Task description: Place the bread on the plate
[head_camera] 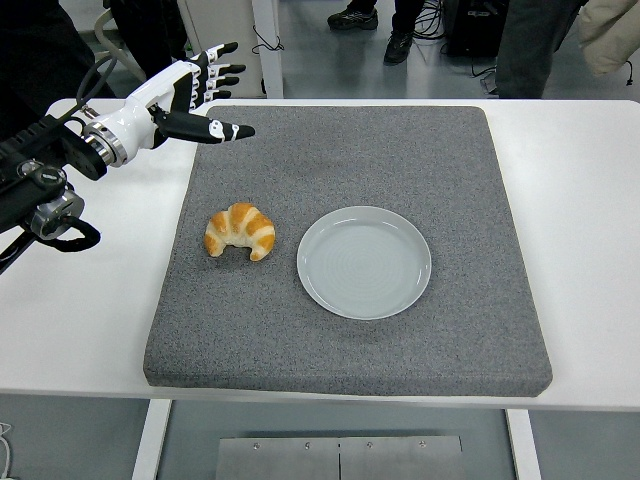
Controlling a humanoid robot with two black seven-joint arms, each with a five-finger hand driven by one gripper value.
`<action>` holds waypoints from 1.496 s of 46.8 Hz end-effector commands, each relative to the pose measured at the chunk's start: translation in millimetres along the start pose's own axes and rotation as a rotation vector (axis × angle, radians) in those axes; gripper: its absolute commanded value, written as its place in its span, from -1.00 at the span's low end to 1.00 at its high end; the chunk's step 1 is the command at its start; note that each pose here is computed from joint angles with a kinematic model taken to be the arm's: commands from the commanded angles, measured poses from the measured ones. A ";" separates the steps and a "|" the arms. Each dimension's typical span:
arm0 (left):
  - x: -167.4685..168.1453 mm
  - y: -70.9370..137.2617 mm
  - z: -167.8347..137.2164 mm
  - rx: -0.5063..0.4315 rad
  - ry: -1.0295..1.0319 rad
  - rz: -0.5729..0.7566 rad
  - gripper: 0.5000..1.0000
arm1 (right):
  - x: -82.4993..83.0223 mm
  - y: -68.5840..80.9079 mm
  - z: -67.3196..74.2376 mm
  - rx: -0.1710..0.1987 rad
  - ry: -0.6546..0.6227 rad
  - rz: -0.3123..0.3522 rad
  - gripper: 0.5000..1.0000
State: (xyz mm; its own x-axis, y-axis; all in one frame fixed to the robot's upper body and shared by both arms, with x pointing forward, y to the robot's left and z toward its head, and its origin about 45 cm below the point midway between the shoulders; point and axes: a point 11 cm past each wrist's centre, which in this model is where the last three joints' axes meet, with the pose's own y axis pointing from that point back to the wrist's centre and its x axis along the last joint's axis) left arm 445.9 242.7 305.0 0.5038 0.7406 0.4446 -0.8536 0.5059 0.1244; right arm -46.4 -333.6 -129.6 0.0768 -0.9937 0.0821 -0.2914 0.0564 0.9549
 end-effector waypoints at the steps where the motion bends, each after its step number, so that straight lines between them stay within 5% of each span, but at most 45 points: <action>1: -5.7 2.8 -0.8 0.019 -0.078 -0.036 0.69 | 0.0 0.0 0.0 0.000 0.000 0.000 1.00; 15: -25.2 13.9 -6.2 0.130 -0.313 -0.174 0.70 | 0.5 0.0 0.0 0.000 0.001 0.001 1.00; 32: -26.1 32.2 -14.3 0.116 -0.589 -0.229 0.71 | 0.7 0.0 0.0 0.000 0.001 0.003 1.00; 70: -63.6 35.6 -72.1 0.007 -0.627 -0.131 0.71 | 0.5 0.0 0.0 0.000 0.001 0.001 1.00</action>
State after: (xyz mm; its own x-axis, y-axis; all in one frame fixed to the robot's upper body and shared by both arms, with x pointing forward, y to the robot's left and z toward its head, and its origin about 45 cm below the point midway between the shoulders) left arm 390.7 246.3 220.4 0.4359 0.2688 0.8589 -0.7881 0.5749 0.2200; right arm -46.4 -334.7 -129.4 0.0773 -0.9933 0.0861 -0.2913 0.0601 0.9547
